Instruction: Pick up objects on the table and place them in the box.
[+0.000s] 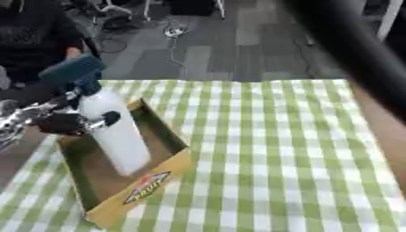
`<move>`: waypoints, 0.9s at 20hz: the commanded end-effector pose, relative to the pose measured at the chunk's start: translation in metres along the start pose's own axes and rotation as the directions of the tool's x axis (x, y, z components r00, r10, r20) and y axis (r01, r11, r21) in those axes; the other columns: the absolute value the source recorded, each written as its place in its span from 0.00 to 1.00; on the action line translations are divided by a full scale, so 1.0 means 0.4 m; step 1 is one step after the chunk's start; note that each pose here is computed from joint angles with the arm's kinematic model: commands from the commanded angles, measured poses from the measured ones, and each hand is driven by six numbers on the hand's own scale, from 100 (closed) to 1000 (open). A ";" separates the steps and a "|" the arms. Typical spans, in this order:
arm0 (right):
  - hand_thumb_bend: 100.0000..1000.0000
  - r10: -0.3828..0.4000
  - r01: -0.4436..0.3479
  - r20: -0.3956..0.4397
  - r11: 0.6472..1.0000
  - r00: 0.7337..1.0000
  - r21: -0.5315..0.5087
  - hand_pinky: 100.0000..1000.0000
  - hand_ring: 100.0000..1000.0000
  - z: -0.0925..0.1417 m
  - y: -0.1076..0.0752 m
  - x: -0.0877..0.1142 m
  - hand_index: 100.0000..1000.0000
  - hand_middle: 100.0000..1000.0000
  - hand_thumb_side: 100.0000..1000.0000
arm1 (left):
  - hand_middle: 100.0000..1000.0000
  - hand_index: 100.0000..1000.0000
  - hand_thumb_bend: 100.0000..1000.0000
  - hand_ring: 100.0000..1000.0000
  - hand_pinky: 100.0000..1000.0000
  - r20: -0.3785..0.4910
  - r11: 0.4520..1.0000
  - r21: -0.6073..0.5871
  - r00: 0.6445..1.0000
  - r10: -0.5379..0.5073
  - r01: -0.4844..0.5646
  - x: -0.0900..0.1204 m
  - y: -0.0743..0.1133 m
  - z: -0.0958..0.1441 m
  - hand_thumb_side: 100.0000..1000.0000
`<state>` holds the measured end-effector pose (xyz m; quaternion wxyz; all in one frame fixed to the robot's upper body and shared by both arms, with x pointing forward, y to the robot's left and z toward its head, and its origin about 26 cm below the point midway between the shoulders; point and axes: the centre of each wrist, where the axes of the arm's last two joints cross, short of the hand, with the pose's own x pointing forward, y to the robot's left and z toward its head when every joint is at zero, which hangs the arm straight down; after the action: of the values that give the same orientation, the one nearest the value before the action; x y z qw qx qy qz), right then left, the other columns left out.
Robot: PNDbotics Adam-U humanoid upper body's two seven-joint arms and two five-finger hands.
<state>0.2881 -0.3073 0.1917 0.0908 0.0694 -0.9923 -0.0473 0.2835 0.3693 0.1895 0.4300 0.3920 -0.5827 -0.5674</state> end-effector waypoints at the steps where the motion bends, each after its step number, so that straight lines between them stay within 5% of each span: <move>1: 0.29 0.005 -0.006 0.025 1.000 1.000 0.020 0.57 0.70 -0.020 -0.002 0.008 0.83 0.72 1.00 | 0.91 0.88 1.00 0.92 1.00 0.009 0.998 0.018 0.998 -0.058 0.057 -0.011 0.034 -0.002 0.97; 4: 0.29 0.005 -0.005 0.025 1.000 1.000 0.019 0.57 0.70 -0.020 -0.002 0.008 0.83 0.72 1.00 | 0.98 0.92 1.00 1.00 1.00 0.013 0.997 0.035 0.997 -0.073 0.072 -0.018 0.039 -0.004 0.91; 18: 0.29 0.005 -0.005 0.025 1.000 1.000 0.015 0.57 0.70 -0.021 -0.002 0.008 0.83 0.72 1.00 | 1.00 0.97 1.00 1.00 1.00 -0.042 0.992 0.117 0.998 -0.037 0.042 -0.048 0.044 -0.003 0.87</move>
<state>0.2881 -0.3072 0.1917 0.0912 0.0693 -0.9923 -0.0479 0.2905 0.3828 0.1932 0.4148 0.4236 -0.5929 -0.5449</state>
